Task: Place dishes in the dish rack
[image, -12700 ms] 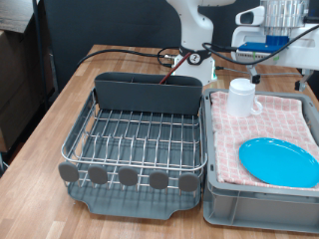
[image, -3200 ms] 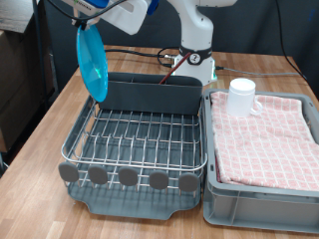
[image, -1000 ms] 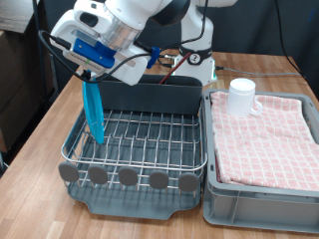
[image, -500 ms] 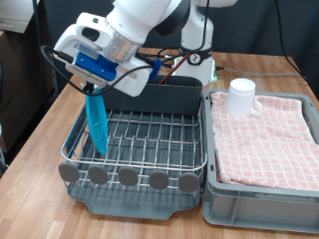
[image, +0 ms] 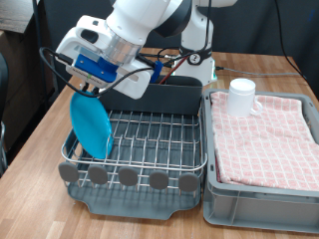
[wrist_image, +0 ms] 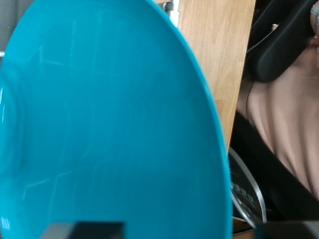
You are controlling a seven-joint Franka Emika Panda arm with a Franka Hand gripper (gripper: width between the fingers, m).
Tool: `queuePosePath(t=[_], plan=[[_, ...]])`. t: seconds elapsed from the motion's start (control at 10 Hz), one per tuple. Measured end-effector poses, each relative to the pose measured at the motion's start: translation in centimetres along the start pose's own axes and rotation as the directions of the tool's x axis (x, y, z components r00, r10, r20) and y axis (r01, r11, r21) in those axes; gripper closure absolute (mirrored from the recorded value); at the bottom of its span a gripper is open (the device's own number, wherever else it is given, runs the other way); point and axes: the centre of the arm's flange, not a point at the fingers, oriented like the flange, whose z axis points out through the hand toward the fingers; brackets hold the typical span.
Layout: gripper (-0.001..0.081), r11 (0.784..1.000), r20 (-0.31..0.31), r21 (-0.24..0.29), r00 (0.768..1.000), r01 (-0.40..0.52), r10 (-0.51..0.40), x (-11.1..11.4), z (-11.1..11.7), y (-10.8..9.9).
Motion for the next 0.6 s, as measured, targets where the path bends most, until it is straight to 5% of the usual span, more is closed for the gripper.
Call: queuePosePath(t=[0.1, 0.2, 0.3, 0.4, 0.5, 0.6], plan=[[0.0424, 1.000, 0.011, 0.013, 1.000, -0.008, 0.008, 0.07, -0.09, -0.05], [0.0424, 0.999, 0.046, 0.047, 0.999, -0.019, 0.017, 0.12, -0.21, -0.14], [0.0242, 0.997, 0.084, 0.079, 0.996, -0.024, 0.017, 0.25, -0.37, -0.16], [0.0242, 0.994, 0.109, 0.104, 0.994, -0.028, 0.017, 0.48, -0.57, -0.11], [0.0087, 0.992, 0.127, 0.123, 0.992, -0.036, 0.021, 0.71, -0.77, -0.03], [0.0023, 0.989, 0.146, 0.143, 0.989, -0.045, 0.024, 0.95, -1.01, 0.08]])
